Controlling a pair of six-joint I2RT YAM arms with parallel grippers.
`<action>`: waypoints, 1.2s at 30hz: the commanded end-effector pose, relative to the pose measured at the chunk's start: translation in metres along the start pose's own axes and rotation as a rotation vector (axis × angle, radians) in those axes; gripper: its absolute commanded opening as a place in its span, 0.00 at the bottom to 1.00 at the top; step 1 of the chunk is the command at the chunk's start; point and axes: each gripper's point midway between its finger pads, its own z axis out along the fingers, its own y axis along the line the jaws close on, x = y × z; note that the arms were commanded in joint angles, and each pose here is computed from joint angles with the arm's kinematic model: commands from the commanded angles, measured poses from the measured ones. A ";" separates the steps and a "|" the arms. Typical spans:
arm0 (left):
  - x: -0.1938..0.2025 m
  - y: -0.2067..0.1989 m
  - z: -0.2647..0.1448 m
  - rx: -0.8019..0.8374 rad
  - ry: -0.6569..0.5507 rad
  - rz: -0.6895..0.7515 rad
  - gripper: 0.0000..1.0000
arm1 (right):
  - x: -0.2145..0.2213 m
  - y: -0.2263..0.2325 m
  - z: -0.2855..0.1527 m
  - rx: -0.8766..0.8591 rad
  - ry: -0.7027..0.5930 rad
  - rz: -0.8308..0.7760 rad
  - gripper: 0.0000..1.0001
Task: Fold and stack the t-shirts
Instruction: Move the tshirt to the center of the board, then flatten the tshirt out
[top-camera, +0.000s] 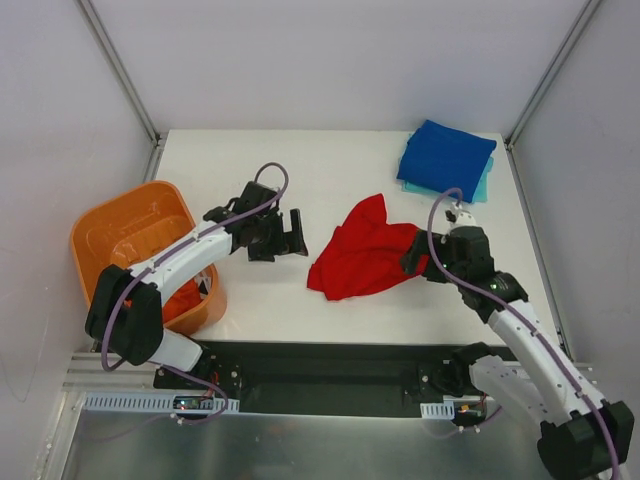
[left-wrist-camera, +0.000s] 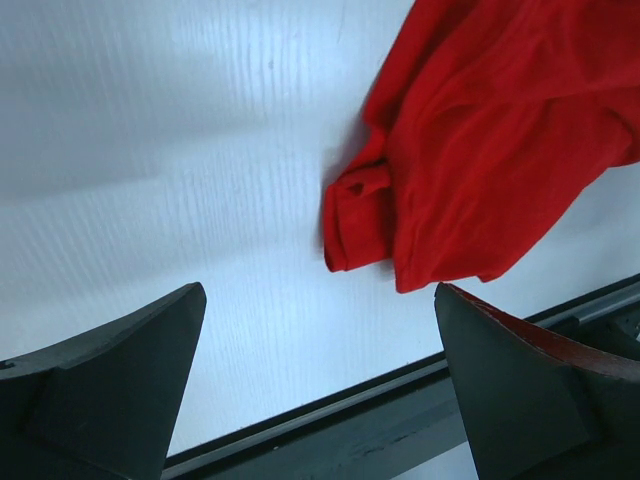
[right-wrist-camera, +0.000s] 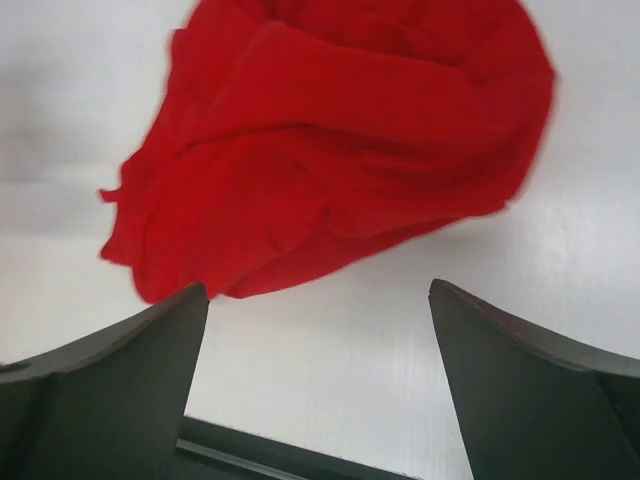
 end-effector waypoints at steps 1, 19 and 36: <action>0.014 0.004 0.005 0.009 -0.006 -0.073 0.99 | -0.037 0.078 -0.010 -0.186 -0.043 -0.170 0.97; 0.071 -0.010 0.058 0.098 0.168 -0.108 0.70 | -0.045 0.143 0.169 0.264 0.304 -0.372 0.74; 0.078 -0.007 0.087 0.046 0.215 -0.089 0.00 | -0.005 0.127 0.215 0.308 0.394 -0.399 0.09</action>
